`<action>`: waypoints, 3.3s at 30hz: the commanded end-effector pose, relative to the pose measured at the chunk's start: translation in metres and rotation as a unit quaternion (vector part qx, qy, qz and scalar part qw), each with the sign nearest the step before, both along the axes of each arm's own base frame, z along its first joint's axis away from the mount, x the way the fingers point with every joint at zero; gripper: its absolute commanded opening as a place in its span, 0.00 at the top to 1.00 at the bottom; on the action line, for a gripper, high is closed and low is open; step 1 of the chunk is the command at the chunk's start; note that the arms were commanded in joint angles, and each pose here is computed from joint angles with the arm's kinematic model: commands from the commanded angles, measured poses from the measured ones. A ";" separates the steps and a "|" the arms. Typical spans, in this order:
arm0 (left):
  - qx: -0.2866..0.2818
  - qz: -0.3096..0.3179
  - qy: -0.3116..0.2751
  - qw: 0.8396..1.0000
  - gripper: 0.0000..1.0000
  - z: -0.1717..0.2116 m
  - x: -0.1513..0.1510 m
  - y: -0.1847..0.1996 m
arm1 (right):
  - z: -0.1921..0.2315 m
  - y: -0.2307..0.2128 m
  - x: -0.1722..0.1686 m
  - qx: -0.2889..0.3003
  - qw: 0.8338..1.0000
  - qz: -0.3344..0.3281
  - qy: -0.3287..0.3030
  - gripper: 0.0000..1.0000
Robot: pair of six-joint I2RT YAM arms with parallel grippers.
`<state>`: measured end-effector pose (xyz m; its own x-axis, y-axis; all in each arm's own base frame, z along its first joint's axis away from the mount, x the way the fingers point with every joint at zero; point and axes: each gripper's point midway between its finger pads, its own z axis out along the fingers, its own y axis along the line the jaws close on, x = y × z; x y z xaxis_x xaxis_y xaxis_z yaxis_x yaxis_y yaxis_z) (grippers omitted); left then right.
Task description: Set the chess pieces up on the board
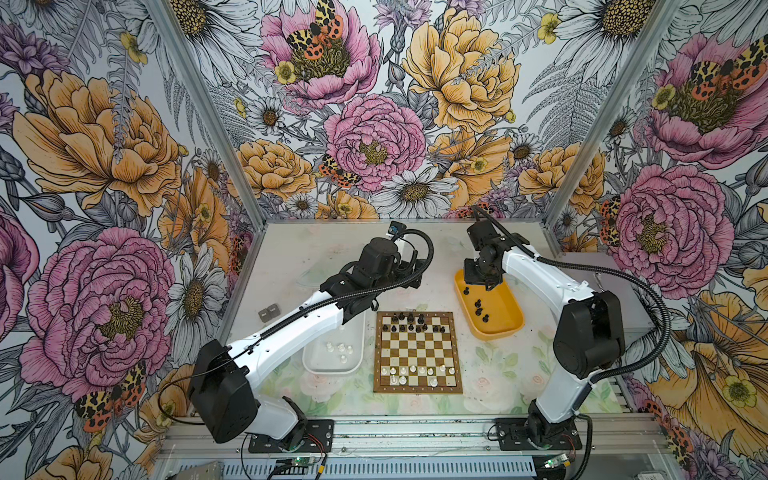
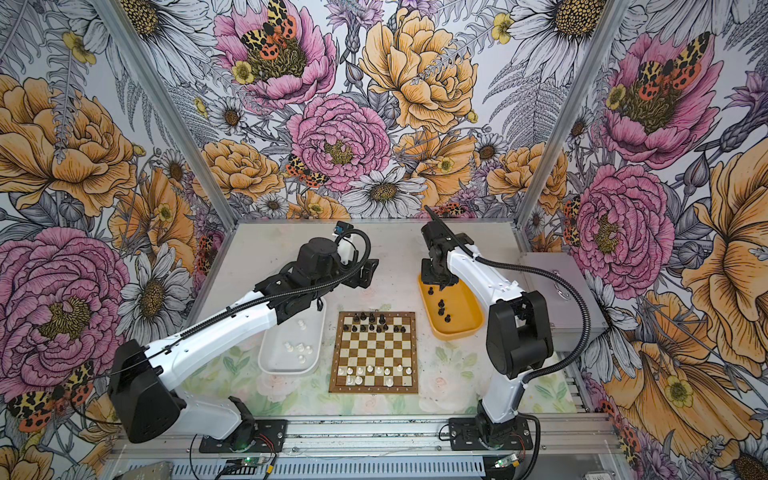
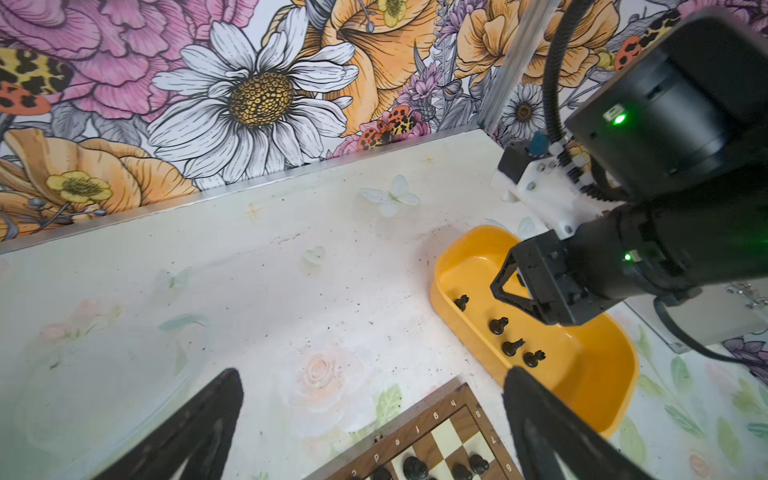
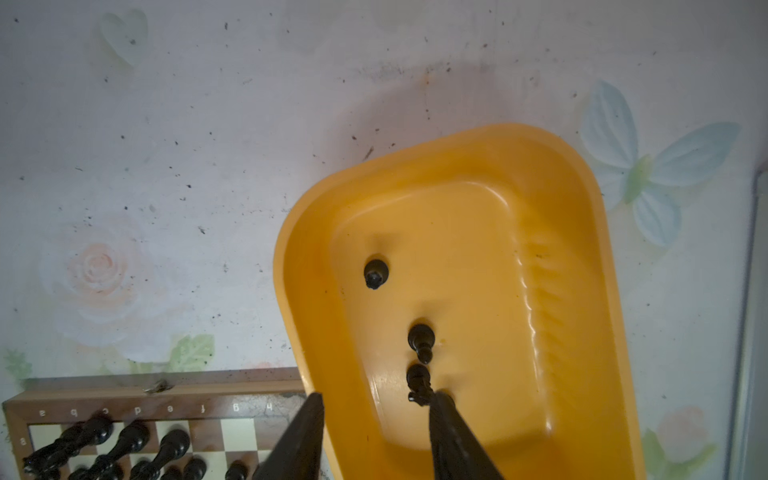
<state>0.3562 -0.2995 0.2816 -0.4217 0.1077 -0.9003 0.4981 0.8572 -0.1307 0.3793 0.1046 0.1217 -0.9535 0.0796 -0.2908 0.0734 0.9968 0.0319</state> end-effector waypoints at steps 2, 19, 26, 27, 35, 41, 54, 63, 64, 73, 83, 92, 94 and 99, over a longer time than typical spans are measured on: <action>-0.017 -0.059 -0.006 0.998 0.01 0.009 0.005 -0.028 | 0.000 -0.013 -0.007 -0.015 1.000 -0.015 -0.004 0.57; -0.023 -0.097 0.025 0.995 0.01 -0.007 0.012 -0.035 | -0.036 -0.023 -0.012 -0.009 0.999 -0.046 0.015 0.62; -0.021 -0.081 0.033 0.996 0.01 -0.014 0.017 -0.025 | -0.047 -0.024 -0.009 0.001 0.998 -0.050 0.026 0.63; -0.022 -0.079 0.033 0.996 0.01 -0.013 0.018 -0.024 | -0.049 -0.023 -0.008 0.004 0.998 -0.049 0.028 0.63; -0.023 -0.070 0.035 0.997 0.01 -0.015 0.021 -0.018 | -0.057 -0.018 0.002 0.012 0.998 -0.045 0.032 0.65; -0.023 -0.061 0.035 0.997 0.01 -0.014 0.027 -0.011 | -0.057 -0.008 0.024 0.026 0.998 -0.041 0.025 0.64; -0.023 -0.042 0.036 0.998 0.01 -0.014 0.039 0.004 | -0.063 0.005 0.052 0.043 0.998 -0.029 0.024 0.62; -0.020 -0.038 0.042 0.998 0.01 -0.018 0.042 0.009 | -0.074 0.006 0.051 0.040 0.998 -0.031 0.035 0.66; -0.021 -0.039 0.041 0.998 0.01 -0.017 0.041 0.008 | -0.074 0.006 0.051 0.041 0.998 -0.031 0.036 0.68; -0.019 -0.037 0.041 0.998 0.01 -0.017 0.041 0.012 | -0.075 0.004 0.047 0.041 0.998 -0.035 0.040 0.69; -0.018 -0.036 0.041 0.998 0.01 -0.018 0.041 0.015 | -0.078 0.005 0.043 0.040 0.998 -0.036 0.045 0.74; -0.018 -0.033 0.039 0.999 0.01 -0.016 0.039 0.018 | -0.083 0.006 0.042 0.041 0.997 -0.034 0.052 0.79; -0.017 -0.032 0.039 0.999 0.01 -0.016 0.038 0.019 | -0.084 0.006 0.041 0.042 0.997 -0.032 0.055 0.79; -0.017 -0.032 0.038 0.999 0.01 -0.014 0.037 0.020 | -0.089 0.007 0.039 0.042 0.997 -0.032 0.061 0.78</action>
